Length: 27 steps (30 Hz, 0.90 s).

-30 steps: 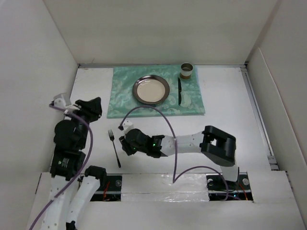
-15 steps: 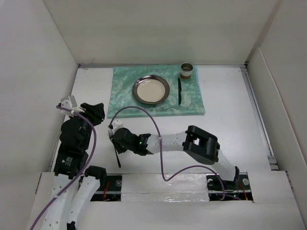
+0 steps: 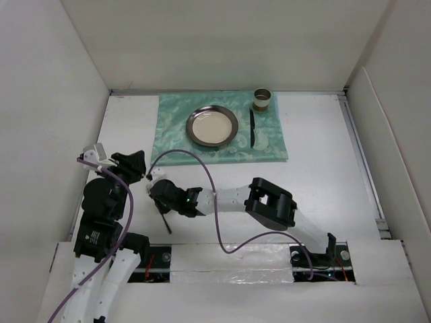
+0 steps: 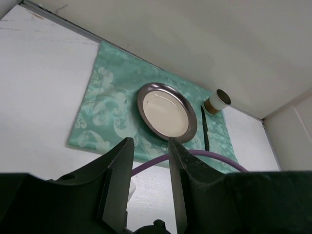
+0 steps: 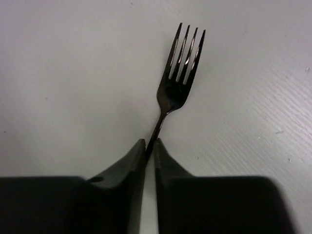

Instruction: Set the dinner table for one person

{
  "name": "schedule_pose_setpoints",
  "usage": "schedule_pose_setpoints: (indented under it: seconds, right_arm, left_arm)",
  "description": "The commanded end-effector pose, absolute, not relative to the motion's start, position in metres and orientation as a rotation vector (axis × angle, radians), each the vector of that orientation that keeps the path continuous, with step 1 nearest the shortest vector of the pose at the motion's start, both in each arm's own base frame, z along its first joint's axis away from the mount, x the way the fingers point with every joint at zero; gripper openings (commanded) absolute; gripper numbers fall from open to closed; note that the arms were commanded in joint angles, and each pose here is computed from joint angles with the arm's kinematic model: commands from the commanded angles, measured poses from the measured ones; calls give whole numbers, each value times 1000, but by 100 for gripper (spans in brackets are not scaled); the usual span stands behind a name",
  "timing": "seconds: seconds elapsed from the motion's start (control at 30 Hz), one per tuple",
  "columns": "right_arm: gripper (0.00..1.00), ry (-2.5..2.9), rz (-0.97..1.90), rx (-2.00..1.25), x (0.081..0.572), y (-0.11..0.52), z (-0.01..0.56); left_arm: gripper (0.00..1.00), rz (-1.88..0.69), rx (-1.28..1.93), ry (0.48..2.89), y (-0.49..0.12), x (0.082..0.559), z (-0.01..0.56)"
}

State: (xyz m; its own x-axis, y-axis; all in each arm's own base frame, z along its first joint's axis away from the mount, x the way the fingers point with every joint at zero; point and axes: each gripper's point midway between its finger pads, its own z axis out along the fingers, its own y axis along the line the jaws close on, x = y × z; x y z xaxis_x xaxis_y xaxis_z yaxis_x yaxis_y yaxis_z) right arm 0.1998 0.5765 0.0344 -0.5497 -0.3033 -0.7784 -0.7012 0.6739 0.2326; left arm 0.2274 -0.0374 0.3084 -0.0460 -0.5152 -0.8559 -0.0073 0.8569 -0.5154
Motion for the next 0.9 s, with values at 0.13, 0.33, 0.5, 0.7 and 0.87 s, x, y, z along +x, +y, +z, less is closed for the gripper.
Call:
schedule_pose_setpoints:
  seconds: [0.13, 0.33, 0.5, 0.7, 0.87]
  right_arm:
    - [0, 2185, 622, -652, 212, 568, 34]
    - [0, 2116, 676, -519, 234, 556, 87]
    - [0, 2015, 737, -347, 288, 536, 152]
    - [0, 1971, 770, -157, 353, 522, 182]
    - [0, 1988, 764, -31, 398, 522, 177]
  left_arm:
    - [31, -452, -382, 1520, -42, 228, 319]
    - [31, -470, -377, 1487, -43, 225, 333]
    - [31, -508, -367, 1440, -47, 224, 354]
    - [31, -537, -350, 1475, -56, 232, 339]
    - [31, -526, -347, 1497, -58, 236, 331]
